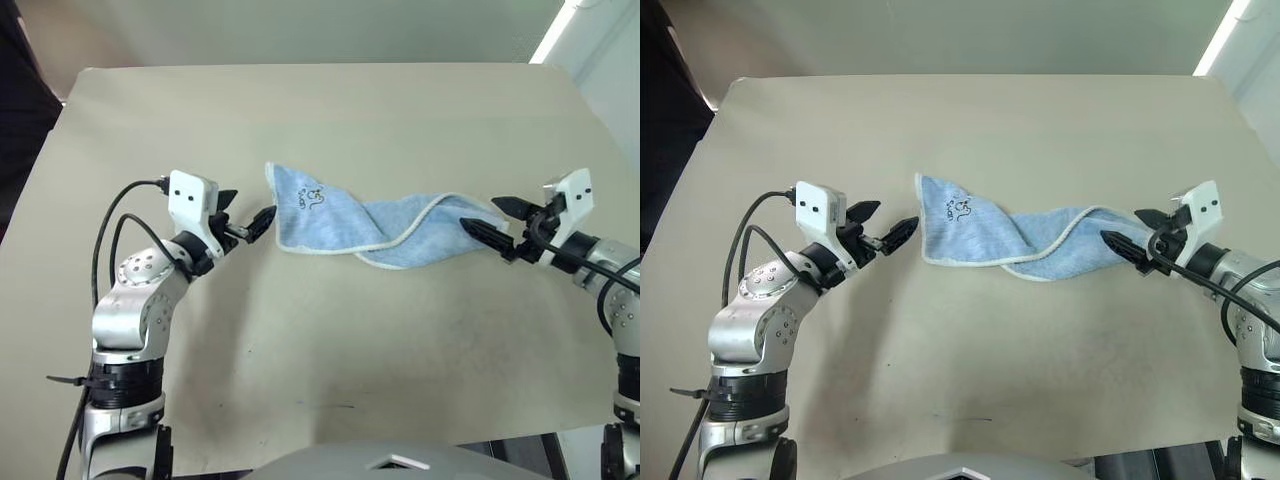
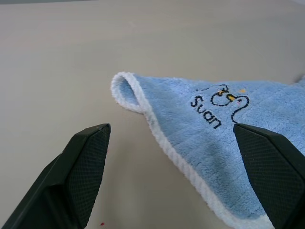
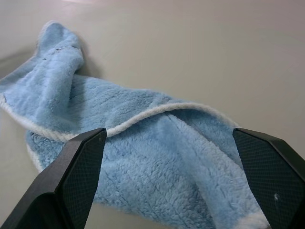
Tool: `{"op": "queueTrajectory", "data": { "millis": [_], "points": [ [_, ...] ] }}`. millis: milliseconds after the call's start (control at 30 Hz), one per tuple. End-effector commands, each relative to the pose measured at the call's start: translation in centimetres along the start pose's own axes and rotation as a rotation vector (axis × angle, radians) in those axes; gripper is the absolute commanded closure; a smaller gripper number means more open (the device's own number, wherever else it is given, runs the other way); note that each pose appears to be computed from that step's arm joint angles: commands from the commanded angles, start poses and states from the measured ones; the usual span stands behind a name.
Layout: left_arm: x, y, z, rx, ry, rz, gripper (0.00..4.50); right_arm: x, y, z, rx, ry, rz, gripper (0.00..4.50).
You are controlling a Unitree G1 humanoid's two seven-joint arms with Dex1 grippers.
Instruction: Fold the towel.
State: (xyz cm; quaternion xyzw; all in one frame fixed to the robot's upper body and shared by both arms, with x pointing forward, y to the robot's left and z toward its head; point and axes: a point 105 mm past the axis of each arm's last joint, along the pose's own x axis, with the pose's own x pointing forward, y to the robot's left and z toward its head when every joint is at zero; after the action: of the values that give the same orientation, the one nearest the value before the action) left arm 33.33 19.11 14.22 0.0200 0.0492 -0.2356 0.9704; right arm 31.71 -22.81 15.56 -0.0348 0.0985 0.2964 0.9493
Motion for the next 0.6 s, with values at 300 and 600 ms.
{"op": "queueTrajectory", "data": {
  "millis": [300, 600],
  "points": [
    [0.2, -1.4, 0.0, 0.186, 0.057, -0.163, 0.06, -0.1, -0.4, 1.2, -0.037, -0.061, -0.024, 0.0],
    [2.3, -4.9, 0.2, 0.561, 0.169, -0.662, 0.06, 0.3, -0.1, 1.3, -0.035, -0.084, -0.035, 0.0]
  ]
}}
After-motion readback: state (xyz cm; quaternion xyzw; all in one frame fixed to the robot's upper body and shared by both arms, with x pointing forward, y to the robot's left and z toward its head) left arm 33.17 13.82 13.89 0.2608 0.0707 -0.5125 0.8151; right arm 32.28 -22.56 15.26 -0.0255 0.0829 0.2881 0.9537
